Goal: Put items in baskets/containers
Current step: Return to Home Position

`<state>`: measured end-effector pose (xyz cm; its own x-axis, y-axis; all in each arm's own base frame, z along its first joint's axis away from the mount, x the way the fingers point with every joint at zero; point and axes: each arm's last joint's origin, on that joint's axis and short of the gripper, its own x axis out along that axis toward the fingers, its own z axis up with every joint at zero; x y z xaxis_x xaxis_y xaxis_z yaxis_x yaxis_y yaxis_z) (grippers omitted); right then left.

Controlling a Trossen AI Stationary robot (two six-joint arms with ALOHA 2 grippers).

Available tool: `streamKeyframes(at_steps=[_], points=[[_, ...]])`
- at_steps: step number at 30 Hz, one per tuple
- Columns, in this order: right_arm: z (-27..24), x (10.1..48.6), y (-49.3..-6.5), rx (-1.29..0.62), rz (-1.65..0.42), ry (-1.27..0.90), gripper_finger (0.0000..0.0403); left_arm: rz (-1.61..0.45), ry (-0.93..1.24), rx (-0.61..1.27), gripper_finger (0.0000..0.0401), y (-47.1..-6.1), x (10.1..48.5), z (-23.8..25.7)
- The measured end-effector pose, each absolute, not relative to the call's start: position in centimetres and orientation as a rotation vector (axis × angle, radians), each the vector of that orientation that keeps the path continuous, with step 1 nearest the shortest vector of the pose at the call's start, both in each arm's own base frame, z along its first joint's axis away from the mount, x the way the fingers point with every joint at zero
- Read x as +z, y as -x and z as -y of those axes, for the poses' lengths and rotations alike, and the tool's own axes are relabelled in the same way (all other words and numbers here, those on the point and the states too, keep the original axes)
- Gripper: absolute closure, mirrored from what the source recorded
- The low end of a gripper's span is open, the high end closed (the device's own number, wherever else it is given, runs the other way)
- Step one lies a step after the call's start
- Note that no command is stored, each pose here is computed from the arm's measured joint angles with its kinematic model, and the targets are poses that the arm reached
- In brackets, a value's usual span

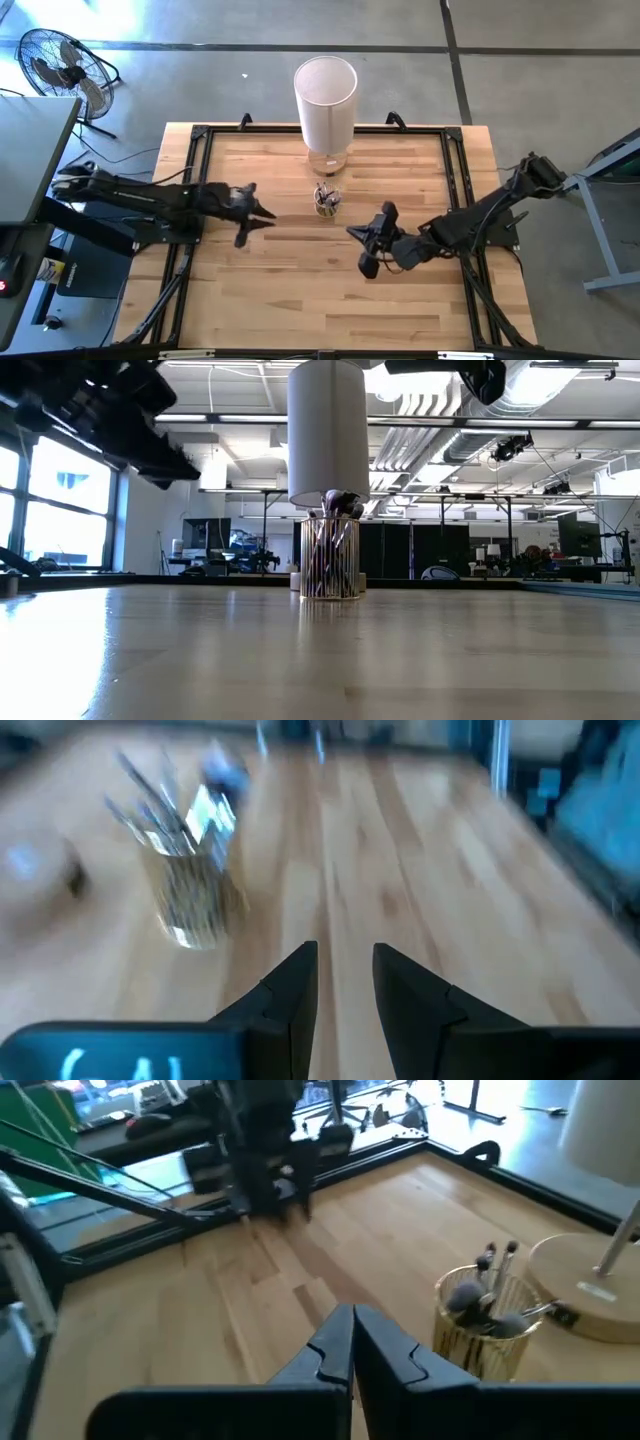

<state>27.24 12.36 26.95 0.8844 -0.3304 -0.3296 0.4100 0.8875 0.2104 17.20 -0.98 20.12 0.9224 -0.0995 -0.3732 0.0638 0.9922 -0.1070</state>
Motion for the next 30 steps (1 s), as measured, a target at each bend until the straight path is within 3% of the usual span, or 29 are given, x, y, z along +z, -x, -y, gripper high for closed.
streamKeyframes(at_steps=[8,16,30], points=[[-12.6,26.9,-27.0,-0.405,-0.286,-0.299,0.0401,-0.124,0.105,-0.007,0.0304,-12.5,18.2,0.0],[-12.5,26.9,-27.1,-0.41,-0.289,-0.283,0.0401,-0.06,0.109,-0.028,0.0304,-9.2,17.8,0.0],[-12.8,25.8,-26.4,-0.365,-0.422,-0.208,0.0402,0.005,0.083,-0.042,0.0304,-9.8,16.9,0.1]])
